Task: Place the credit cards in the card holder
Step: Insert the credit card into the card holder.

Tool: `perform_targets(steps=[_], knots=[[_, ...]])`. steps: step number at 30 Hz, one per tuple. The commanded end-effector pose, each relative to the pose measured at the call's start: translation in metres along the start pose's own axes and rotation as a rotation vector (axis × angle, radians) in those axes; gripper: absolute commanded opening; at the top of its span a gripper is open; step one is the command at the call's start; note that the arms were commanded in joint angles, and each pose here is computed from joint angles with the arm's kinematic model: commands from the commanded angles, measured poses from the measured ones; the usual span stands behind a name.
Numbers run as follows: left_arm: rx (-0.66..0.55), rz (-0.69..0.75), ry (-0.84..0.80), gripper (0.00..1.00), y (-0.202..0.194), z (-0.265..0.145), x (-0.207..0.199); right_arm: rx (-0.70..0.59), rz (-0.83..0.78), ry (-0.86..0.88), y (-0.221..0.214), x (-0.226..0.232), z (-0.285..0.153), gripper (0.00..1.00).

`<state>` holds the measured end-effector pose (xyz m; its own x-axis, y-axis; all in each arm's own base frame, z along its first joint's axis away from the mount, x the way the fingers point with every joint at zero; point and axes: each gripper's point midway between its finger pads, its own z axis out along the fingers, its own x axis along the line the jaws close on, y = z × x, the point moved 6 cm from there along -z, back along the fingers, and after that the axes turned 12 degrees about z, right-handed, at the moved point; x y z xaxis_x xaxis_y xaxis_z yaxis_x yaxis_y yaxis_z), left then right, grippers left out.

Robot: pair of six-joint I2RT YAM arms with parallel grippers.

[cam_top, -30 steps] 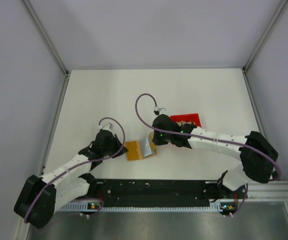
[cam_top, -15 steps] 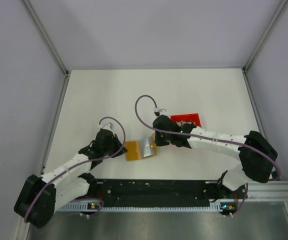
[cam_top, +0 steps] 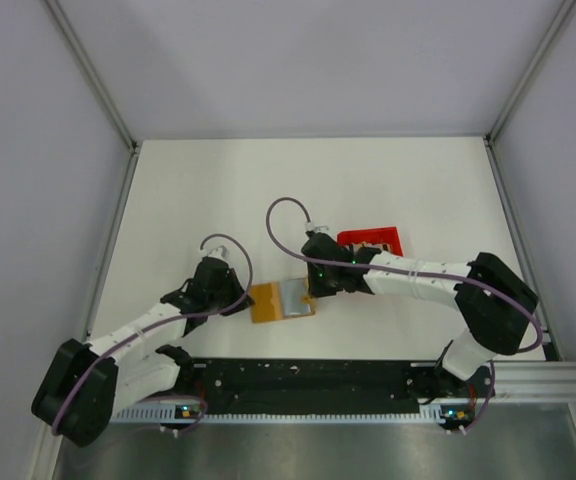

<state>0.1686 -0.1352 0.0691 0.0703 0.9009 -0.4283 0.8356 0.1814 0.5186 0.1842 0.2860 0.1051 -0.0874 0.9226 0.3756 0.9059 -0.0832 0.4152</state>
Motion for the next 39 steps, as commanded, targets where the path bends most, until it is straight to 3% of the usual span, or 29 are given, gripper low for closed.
perform_targets(steps=[1,15,30,36,39], knots=[[-0.023,0.021,-0.020,0.00,0.010,0.001,-0.007,0.069,0.064,0.132,0.005,0.024,-0.002,0.00],[0.016,0.018,-0.049,0.00,0.006,0.010,-0.010,0.176,0.135,0.239,0.006,0.039,0.012,0.00],[0.034,-0.004,-0.059,0.00,0.002,0.016,-0.009,0.194,0.115,0.619,0.020,0.090,-0.015,0.00],[0.032,0.000,-0.051,0.00,0.003,0.016,-0.009,0.141,0.098,0.535,0.024,0.081,-0.011,0.00],[0.033,-0.001,-0.043,0.00,0.003,0.015,-0.008,0.076,0.094,0.398,0.028,0.062,-0.010,0.00]])
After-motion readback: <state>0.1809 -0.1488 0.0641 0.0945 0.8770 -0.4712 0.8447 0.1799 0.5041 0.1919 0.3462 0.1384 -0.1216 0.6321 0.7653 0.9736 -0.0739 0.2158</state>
